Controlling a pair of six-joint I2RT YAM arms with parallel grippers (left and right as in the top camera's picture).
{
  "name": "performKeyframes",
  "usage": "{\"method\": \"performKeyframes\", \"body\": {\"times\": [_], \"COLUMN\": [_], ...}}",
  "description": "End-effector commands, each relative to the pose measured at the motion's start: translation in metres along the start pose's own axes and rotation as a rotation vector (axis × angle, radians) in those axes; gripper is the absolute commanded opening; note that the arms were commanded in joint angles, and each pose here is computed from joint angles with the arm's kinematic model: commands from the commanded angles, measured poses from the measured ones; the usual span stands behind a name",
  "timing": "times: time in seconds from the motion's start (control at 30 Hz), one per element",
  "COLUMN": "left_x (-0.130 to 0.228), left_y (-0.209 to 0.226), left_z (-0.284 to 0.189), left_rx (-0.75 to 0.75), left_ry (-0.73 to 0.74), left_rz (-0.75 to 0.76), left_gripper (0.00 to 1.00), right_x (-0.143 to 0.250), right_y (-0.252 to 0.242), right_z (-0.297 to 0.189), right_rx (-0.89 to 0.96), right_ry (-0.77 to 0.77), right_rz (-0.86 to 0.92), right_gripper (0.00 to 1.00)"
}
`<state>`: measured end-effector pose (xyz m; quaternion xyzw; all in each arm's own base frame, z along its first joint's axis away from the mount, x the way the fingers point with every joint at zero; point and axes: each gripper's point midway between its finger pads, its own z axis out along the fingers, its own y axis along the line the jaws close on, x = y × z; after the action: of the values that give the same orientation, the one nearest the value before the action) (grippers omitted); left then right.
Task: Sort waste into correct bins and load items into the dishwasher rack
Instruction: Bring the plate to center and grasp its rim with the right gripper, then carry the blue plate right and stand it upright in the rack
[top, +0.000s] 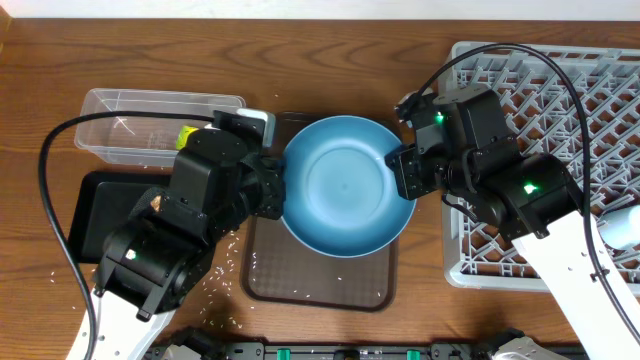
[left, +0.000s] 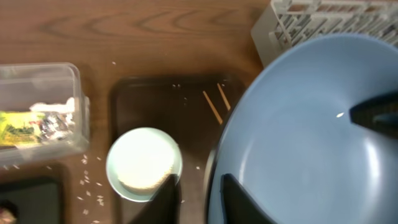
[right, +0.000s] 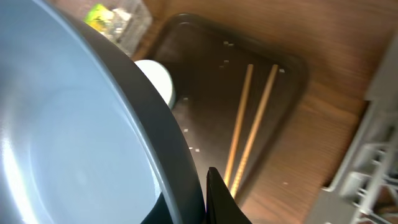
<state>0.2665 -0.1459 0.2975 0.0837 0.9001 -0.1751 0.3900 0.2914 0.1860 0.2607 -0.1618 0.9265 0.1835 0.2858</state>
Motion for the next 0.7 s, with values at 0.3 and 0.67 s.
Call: {"method": "performKeyframes", "body": {"times": [0.3, 0.67], "left_x": [-0.008, -0.005], "left_y": [-0.002, -0.001], "left_z": [-0.009, -0.009], "left_rx": [0.003, -0.001], "left_ry": [-0.032, -0.02], "left_rz": [-0.012, -0.013], "left_gripper": [1.0, 0.98], "right_x": [-0.006, -0.012], "right_y": [-0.122, -0.229], "right_z": [-0.062, -0.216], "right_rx": [0.687, 1.56], "right_ry": [-0.143, -0.36], "right_rz": [0.15, 0.299], "right_gripper": [0.01, 0.01]}}
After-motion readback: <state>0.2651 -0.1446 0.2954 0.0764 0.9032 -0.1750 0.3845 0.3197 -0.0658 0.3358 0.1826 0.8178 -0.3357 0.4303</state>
